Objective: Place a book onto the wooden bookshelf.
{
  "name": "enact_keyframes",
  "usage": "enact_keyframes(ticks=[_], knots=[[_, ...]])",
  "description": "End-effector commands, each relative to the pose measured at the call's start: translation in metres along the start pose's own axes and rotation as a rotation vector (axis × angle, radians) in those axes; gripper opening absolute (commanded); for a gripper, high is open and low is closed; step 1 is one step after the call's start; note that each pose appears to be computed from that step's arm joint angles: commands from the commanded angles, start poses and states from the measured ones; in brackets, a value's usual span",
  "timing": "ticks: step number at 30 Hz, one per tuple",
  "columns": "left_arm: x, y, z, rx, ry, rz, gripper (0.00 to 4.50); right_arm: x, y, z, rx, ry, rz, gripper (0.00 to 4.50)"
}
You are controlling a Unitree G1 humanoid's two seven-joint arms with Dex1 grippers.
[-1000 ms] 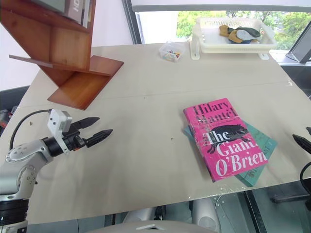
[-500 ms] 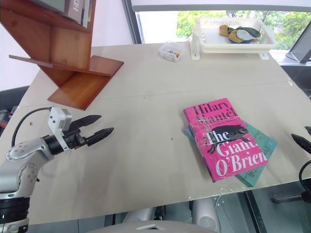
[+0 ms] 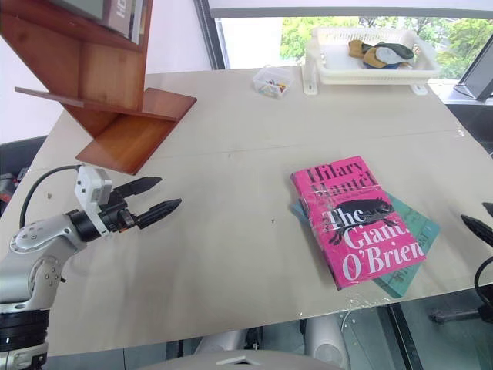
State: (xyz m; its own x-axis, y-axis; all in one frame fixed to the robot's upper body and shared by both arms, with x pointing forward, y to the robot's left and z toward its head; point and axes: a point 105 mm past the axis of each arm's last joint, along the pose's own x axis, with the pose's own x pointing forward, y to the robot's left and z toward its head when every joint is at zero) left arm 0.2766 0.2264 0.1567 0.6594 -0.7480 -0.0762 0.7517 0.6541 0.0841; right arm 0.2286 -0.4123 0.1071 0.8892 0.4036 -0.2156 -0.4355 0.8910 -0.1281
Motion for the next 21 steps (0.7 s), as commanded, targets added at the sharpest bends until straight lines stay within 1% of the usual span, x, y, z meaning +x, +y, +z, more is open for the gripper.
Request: enact_keyframes(ticks=[1, 2, 5, 8, 10, 14, 21], knots=[[-0.005, -0.013, 0.050, 0.011, -0.163, -0.185, 4.38, -0.003, 0.011, -0.001, -0.012, 0.038, 0.067, 3.15], [-0.007, -0.014, 0.056, 0.005, -0.177, -0.208, 4.38, -0.004, 0.013, -0.003, -0.012, 0.047, 0.076, 3.15], [-0.007, -0.011, 0.067, 0.067, -0.180, -0.221, 4.38, 0.001, 0.025, -0.009, -0.017, 0.072, 0.120, 3.15], [-0.010, -0.014, 0.079, 0.116, -0.146, -0.281, 4.38, 0.018, 0.044, -0.008, -0.014, 0.048, 0.207, 3.15], [-0.014, -0.015, 0.084, 0.132, -0.141, -0.304, 4.38, 0.027, 0.053, -0.007, -0.046, 0.061, 0.256, 3.15], [-0.021, -0.016, 0.085, 0.155, -0.116, -0.326, 4.38, 0.040, 0.062, -0.005, -0.078, 0.064, 0.298, 3.15], [-0.027, -0.014, 0.073, 0.231, -0.025, -0.315, 4.38, 0.084, 0.090, 0.004, -0.070, -0.016, 0.391, 3.15]])
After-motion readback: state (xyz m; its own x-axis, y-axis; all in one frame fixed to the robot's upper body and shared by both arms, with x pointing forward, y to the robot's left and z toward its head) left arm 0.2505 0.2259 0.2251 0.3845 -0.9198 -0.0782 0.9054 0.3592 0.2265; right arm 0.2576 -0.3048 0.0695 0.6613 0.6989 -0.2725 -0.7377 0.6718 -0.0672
